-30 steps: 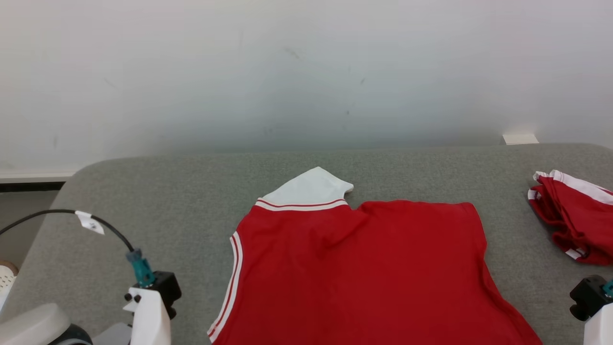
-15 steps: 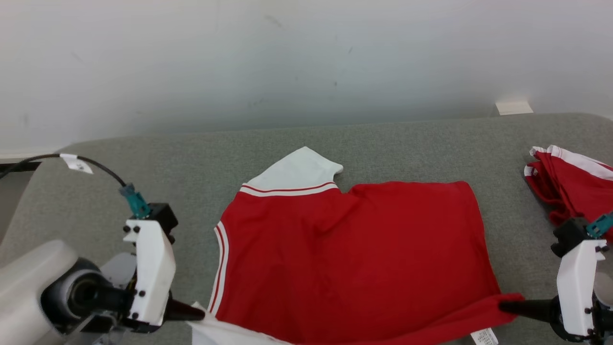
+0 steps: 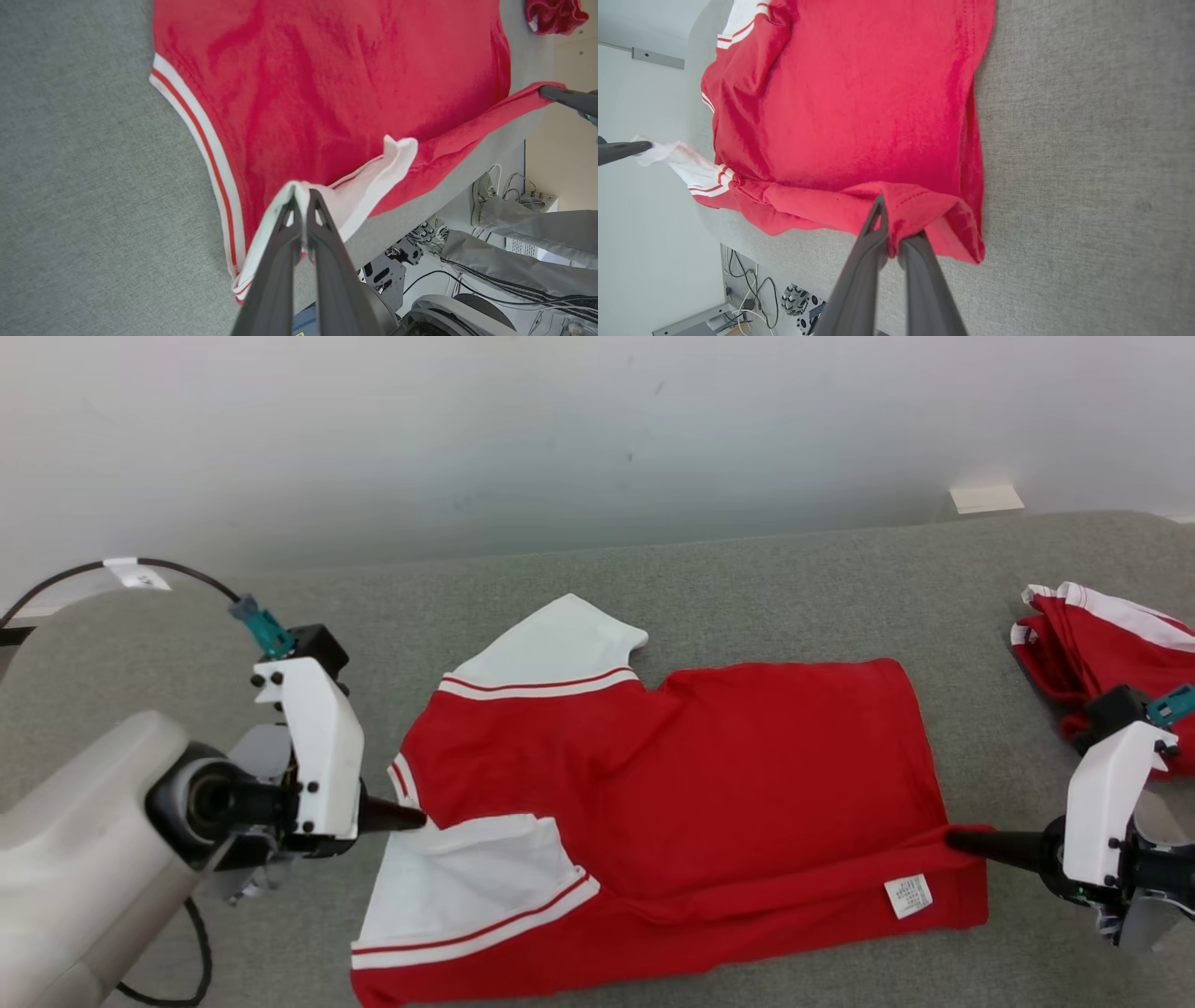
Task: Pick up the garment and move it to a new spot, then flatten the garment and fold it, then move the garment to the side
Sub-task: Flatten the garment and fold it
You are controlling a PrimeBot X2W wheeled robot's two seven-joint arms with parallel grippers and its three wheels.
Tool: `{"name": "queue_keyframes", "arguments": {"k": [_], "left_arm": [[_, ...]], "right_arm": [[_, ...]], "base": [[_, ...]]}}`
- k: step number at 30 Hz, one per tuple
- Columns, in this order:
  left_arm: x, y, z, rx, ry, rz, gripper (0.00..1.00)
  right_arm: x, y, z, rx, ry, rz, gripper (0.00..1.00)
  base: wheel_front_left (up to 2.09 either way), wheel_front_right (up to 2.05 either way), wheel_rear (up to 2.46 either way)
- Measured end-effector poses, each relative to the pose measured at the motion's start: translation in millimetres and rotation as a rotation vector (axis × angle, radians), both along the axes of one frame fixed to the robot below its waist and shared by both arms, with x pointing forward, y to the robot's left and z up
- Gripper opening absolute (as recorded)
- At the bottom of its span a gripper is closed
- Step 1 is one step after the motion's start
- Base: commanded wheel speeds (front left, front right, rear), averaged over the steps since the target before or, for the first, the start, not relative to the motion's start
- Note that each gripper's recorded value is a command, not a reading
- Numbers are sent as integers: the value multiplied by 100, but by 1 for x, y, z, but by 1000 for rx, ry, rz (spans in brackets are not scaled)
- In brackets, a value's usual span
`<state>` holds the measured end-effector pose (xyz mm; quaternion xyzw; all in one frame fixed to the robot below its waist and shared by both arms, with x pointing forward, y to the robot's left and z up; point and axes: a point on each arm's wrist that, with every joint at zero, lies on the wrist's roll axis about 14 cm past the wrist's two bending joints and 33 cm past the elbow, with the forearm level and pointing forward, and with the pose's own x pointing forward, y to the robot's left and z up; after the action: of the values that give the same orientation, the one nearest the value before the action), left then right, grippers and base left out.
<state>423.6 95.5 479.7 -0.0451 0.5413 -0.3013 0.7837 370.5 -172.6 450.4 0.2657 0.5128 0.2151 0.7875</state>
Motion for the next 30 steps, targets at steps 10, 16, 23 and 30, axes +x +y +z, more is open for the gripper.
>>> {"name": "queue_keyframes", "arguments": {"k": [10, 16, 23, 30], "left_arm": [[17, -1, -10, -34, -68, 58, 100], [34, -6, 24, -130, -295, 97, 100], [36, 11, 59, -180, -592, 151, 100], [36, 39, 98, -180, -971, 304, 100]], "right_arm": [[10, -3, -4, -14, -30, -73, 100], [24, -11, 24, 11, -203, -165, 100], [31, -19, 77, 8, -617, -256, 100], [35, -54, 120, -10, -934, -421, 100]], "base": [[0, 0, 0], [0, 0, 0], [0, 0, 0], [0, 0, 0]]}}
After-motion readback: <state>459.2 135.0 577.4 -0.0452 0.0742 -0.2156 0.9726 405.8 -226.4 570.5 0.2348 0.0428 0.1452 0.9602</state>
